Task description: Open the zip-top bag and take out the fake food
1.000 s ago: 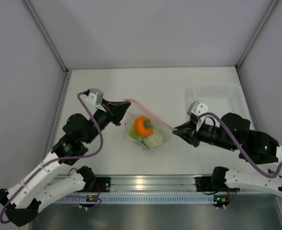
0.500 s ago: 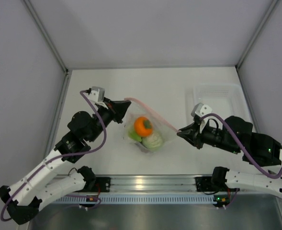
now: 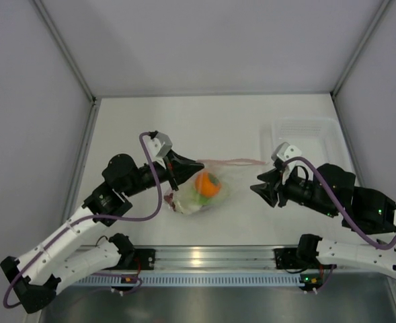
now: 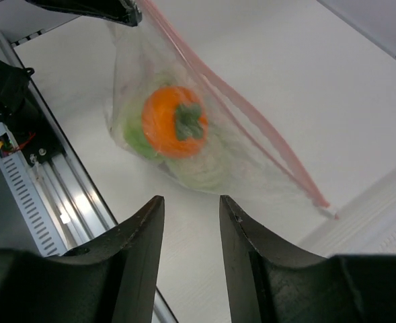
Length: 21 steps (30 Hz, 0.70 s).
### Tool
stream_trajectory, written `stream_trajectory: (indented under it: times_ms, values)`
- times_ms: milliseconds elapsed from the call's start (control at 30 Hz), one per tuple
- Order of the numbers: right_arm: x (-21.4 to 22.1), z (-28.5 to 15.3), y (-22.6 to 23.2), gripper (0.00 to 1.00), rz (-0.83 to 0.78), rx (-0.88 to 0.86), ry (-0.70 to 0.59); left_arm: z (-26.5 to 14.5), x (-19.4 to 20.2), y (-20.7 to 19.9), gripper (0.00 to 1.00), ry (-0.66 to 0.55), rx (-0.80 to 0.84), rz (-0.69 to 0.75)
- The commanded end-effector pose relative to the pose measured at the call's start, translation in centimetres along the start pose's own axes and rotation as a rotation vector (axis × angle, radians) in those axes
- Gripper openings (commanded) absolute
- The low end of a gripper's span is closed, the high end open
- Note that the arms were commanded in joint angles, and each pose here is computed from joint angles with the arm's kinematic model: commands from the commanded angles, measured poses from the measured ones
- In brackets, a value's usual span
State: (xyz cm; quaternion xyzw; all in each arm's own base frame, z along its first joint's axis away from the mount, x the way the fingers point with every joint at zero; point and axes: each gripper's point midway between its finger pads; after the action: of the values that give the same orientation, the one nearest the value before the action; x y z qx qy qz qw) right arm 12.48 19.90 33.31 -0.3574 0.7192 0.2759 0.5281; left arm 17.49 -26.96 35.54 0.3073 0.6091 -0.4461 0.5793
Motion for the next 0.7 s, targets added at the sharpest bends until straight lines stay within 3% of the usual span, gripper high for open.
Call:
stream_trajectory:
  times_ms: [0, 300, 467, 667]
  values:
    - [-1.2, -0.6, -0.7, 0.4, 0.015, 0.043, -0.029, 0.2, -3.2, -2.6, 0.0, -0.112, 0.153, 0.102]
    - [-2.3, 0.0, -3.3, 0.45, -0.002, 0.205, -0.047, 0.9, -1.7, -3.7, 0.0, -0.053, 0.247, 0.102]
    - [-3.2, 0.1, -4.7, 0.45, 0.028, 0.304, -0.056, 1.4, -2.7, -4.0, 0.0, -0.061, 0.27, 0.112]
    - [-3.6, 0.8, -5.8, 0.46, 0.044, 0.376, -0.049, 2.1, -2.9, -5.1, 0.0, 0.016, 0.368, 0.17]
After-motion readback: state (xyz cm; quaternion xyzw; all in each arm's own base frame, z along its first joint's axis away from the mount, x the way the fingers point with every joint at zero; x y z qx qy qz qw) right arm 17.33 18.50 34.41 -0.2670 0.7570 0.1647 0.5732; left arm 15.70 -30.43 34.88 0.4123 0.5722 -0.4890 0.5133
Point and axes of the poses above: each gripper's point midway between its finger pads, its own z axis out along the fingers, its own y axis along the line the jaws close on, x = y × z, and after that the axes turned 2 degrees about z, right-handed
